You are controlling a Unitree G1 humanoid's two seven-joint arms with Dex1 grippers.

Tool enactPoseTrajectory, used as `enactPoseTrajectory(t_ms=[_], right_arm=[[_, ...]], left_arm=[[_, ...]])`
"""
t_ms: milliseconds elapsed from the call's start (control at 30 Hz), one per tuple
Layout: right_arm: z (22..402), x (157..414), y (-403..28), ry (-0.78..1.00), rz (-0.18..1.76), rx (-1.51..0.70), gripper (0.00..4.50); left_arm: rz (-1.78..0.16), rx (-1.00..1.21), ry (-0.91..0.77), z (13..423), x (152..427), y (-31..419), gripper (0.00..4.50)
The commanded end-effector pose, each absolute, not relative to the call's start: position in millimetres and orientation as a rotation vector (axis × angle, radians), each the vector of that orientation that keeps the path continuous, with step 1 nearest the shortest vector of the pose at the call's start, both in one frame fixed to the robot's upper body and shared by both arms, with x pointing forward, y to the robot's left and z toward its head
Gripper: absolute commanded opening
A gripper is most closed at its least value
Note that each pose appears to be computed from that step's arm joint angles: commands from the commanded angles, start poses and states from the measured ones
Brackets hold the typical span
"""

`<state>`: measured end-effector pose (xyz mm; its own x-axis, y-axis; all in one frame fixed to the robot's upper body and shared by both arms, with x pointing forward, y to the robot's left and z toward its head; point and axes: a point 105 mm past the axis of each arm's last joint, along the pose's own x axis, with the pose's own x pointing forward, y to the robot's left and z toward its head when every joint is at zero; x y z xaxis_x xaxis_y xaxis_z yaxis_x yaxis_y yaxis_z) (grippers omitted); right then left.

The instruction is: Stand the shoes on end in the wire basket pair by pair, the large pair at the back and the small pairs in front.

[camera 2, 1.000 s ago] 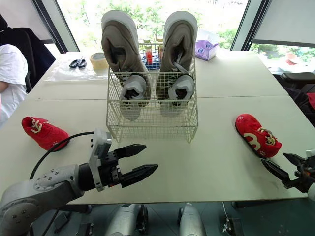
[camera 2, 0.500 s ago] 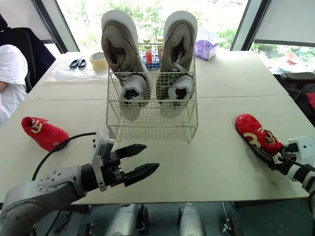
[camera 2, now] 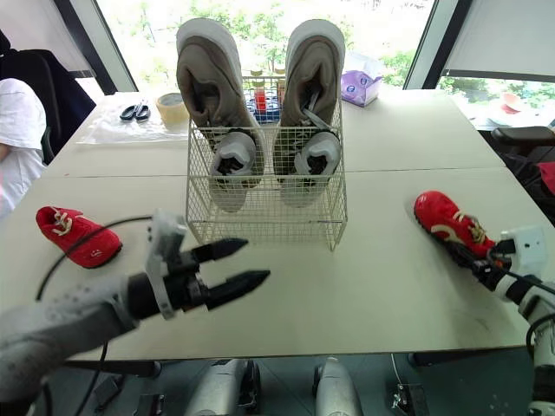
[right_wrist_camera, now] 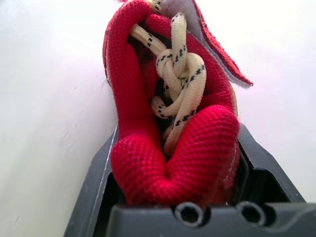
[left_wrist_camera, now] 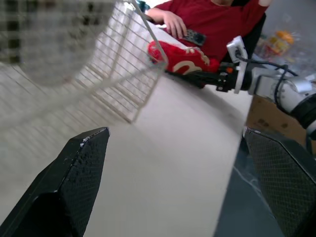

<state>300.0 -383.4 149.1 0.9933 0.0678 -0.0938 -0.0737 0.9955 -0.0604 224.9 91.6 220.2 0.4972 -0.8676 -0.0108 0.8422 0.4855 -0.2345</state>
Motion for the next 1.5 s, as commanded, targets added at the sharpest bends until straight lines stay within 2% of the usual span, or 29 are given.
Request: enactPoseTrajectory(t_ms=[33, 67, 167, 300, 367, 433, 600, 867, 1200, 1267, 1333, 1433, 1500], right_arm=[[283, 306, -384, -0.296, 0.034, -0.223, 1.78], [315, 307, -374, -0.381, 0.055, -0.268, 1.78], [375, 305, -337, -0.552, 0.151, -0.382, 1.78], [441, 287, -264, -0.749, 0.372, -0.571, 1.78], [455, 281, -230, -0.799, 0.482, -0.673, 1.78], [457, 279, -202, -0.828, 0.589, -0.726, 1.78], [441, 280, -150, -0.837, 0.793, -0.913, 1.78], [432, 284, -129, -0.860, 0.857, -1.018, 1.78], [415, 283, -109, -0.869, 0.941, -1.066, 1.78], [412, 282, -106, -0.867, 0.949, -1.092, 1.78], [411, 282, -105, -0.864, 0.954, -1.106, 1.78], [410, 282, -105, -0.862, 0.954, -1.114, 1.78], [409, 282, -106, -0.860, 0.946, -1.119, 1.78]], left_arm=[[-1.115, -0.277, -0.001, 276, 236, 113, 4.50], [-1.091, -0.272, -0.057, 293, 247, 123, 4.50], [-1.046, -0.309, -0.160, 328, 271, 143, 4.50], [-1.093, -0.409, -0.262, 376, 285, 165, 4.50], [-1.134, -0.450, -0.298, 396, 289, 171, 4.50], [-1.188, -0.496, -0.313, 407, 292, 173, 4.50], [-1.309, -0.387, -0.284, 408, 296, 156, 4.50], [-1.419, -0.299, -0.250, 414, 290, 137, 4.50], [-1.556, -0.272, -0.135, 403, 300, 98, 4.50], [-1.568, -0.281, -0.125, 402, 303, 97, 3.96], [-1.575, -0.293, -0.124, 402, 304, 97, 3.18], [-1.583, -0.297, -0.126, 402, 305, 98, 1.54], [-1.586, -0.304, -0.126, 400, 305, 100, 0.62]])
